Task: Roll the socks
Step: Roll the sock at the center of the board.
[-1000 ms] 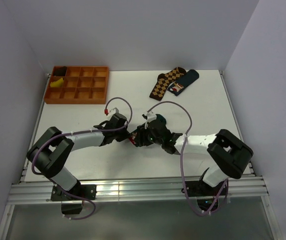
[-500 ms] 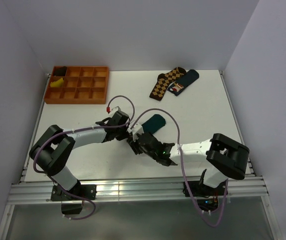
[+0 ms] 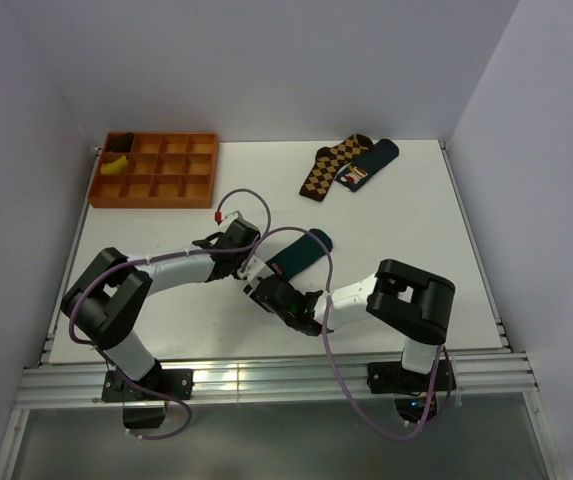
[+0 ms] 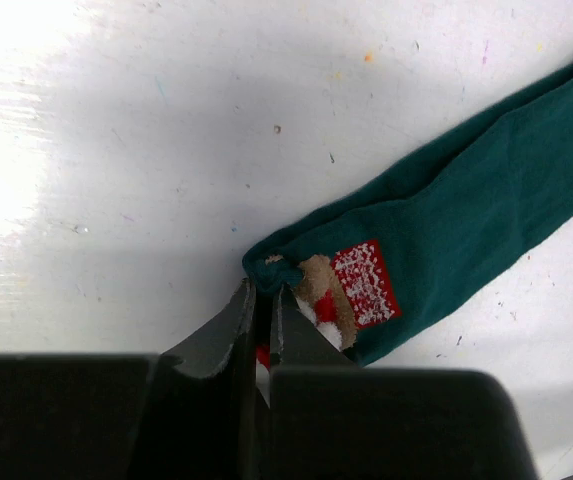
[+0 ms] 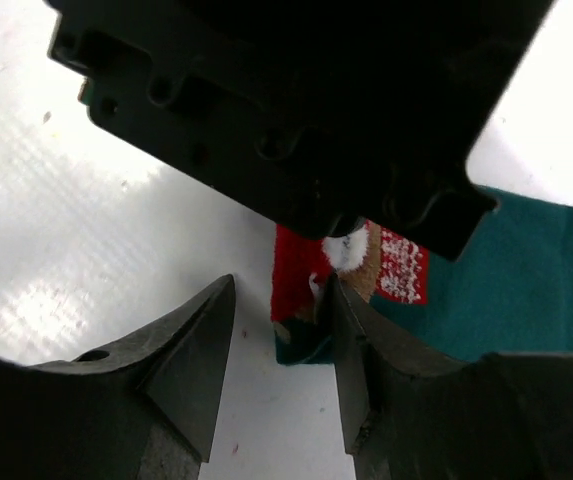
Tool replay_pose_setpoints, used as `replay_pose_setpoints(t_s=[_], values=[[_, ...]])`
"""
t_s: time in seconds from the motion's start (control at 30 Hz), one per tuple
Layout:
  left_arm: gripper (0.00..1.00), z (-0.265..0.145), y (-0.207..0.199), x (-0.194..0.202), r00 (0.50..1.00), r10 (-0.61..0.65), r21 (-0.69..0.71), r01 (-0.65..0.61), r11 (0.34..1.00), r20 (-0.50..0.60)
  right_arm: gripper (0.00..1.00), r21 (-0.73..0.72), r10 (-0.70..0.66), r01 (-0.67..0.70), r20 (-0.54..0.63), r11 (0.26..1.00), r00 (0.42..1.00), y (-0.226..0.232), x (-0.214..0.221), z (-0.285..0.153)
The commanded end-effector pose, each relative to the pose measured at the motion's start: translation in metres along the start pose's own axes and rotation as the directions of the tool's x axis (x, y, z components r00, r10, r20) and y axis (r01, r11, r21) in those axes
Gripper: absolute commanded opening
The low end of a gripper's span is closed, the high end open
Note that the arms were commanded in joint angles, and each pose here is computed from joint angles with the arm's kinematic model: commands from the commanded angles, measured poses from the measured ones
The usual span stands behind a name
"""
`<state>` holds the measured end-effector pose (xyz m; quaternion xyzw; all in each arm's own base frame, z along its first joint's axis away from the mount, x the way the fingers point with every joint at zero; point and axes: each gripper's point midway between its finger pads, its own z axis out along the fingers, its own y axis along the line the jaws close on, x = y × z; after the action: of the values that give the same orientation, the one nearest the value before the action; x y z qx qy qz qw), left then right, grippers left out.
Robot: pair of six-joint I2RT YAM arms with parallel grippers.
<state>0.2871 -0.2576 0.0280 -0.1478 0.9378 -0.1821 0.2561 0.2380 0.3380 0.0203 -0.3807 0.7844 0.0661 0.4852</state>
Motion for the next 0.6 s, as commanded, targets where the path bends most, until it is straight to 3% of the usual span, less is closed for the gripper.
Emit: replay_pose_setpoints(t_s=[0.0, 0.2, 0.23, 0.3, 0.4, 0.57], values=[[0.0, 0.003, 0.005, 0.009, 0.998, 0.036, -0.027, -0.038, 0.999, -0.042, 0.49, 0.047, -0.003, 0.004, -0.021, 0.999, 1.0, -0.001, 0.003, 0.009], [0.0, 0.0, 0.003, 0.008, 0.998, 0.04, -0.019, -0.041, 0.999, -0.04, 0.23, 0.097, 0.043, -0.031, -0.119, 0.995, 0.992, -0.006, 0.035, 0.014], [0.0, 0.0, 0.004, 0.008, 0.998, 0.04, -0.022, -0.041, 0.999, -0.041, 0.1, 0.087, 0.063, -0.052, -0.13, 0.995, 0.989, -0.004, 0.038, 0.014], [0.0, -0.001, 0.005, 0.007, 0.998, 0.044, -0.029, -0.045, 0.999, -0.036, 0.0, 0.079, 0.082, -0.072, -0.133, 0.994, 0.988, -0.008, 0.038, 0.01], [0.06, -0.003, 0.003, 0.003, 0.999, 0.033, -0.021, -0.034, 0.999, -0.019, 0.0, -0.017, 0.15, -0.154, -0.138, 0.988, 0.979, 0.0, 0.033, 0.003], [0.16, -0.008, -0.001, -0.008, 1.0, -0.014, -0.002, 0.014, 1.0, 0.024, 0.0, -0.132, 0.344, -0.375, -0.209, 0.917, 0.915, 0.002, 0.032, -0.009]])
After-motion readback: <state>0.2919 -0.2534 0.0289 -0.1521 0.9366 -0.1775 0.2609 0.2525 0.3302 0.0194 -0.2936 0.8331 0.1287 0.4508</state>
